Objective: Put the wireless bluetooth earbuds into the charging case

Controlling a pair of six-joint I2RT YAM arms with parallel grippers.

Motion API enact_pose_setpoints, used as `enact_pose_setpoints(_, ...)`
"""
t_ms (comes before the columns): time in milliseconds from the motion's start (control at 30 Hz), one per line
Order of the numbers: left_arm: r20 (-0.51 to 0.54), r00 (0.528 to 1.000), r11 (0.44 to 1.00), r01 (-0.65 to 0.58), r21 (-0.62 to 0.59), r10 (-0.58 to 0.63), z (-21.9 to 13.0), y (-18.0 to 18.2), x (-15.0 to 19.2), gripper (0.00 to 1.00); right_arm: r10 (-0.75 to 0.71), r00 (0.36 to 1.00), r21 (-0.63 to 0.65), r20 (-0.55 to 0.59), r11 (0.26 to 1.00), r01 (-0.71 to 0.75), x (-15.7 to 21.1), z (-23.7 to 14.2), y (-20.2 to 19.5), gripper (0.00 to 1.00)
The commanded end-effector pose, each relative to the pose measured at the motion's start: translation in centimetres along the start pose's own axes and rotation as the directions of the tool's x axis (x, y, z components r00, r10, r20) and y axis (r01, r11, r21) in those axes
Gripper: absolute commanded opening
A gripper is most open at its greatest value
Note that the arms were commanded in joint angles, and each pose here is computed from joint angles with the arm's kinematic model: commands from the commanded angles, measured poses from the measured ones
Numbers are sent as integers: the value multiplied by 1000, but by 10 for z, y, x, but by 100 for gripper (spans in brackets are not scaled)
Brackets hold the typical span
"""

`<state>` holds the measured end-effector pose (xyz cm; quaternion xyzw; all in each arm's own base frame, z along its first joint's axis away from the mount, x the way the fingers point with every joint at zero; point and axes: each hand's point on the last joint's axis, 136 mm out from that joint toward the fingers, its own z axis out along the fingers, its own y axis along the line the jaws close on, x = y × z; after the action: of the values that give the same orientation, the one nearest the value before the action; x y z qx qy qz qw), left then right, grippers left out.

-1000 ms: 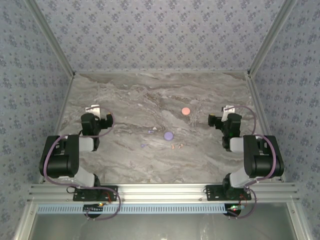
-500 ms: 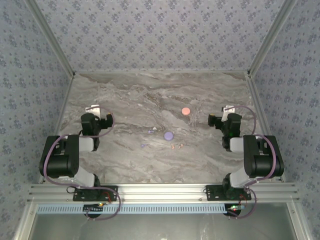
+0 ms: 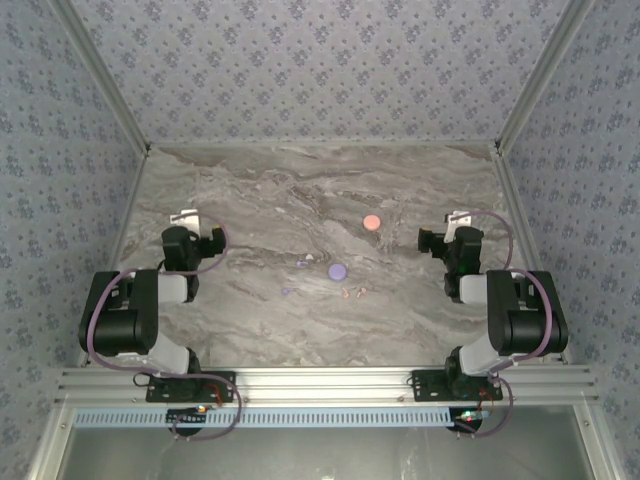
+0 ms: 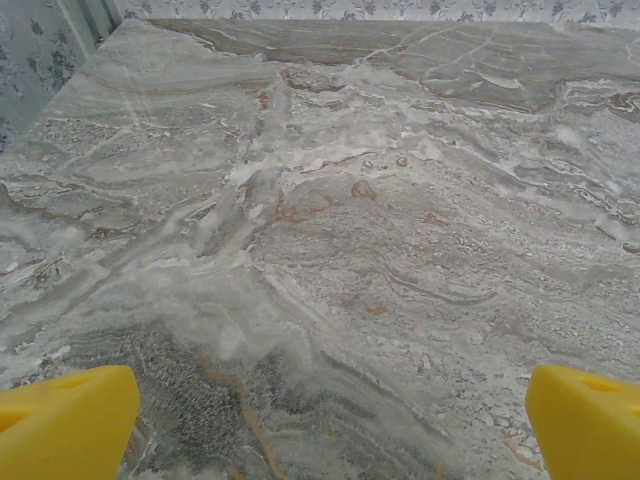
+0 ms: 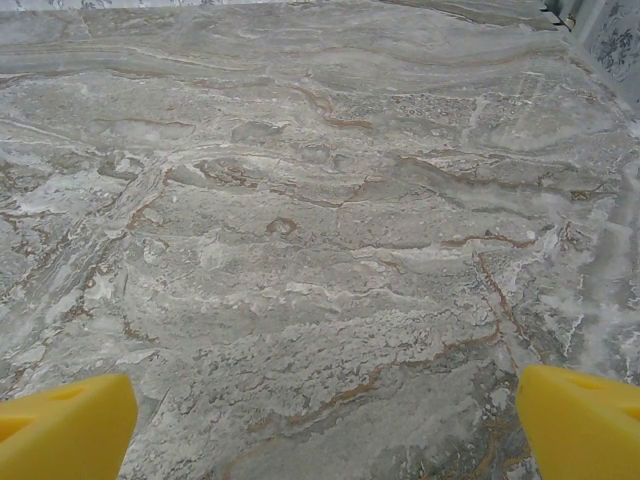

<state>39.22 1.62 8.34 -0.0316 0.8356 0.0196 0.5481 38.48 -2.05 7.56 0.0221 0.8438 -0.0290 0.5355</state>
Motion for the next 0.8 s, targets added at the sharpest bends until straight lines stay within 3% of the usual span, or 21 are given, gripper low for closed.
enact_pose_setpoints(0,24,1000,999,21,-31,-20,1,5,-9,99,10,1000,50,19,999,-11,-9,0,-8,100)
enact_pose_setpoints(167,49,998,996,47,-82,-43,-8,14,-18,99,41,999,121,2,992,-41,-18,-6,-22,100)
enact_pose_setpoints(367,57,995,989,83,-119,-77,-31,21,-39,99,108,988,148,-110,985,-91,-31,-17,-23,100)
enact_pose_setpoints(633,-40,966,966,251,-58,-254,-75,7,-68,99,207,917,43,-340,978,-205,-34,-17,17,100)
enact_pose_setpoints(767,-110,944,950,311,-11,-310,-101,-9,-75,99,148,875,-30,-461,983,-182,-32,-12,54,100)
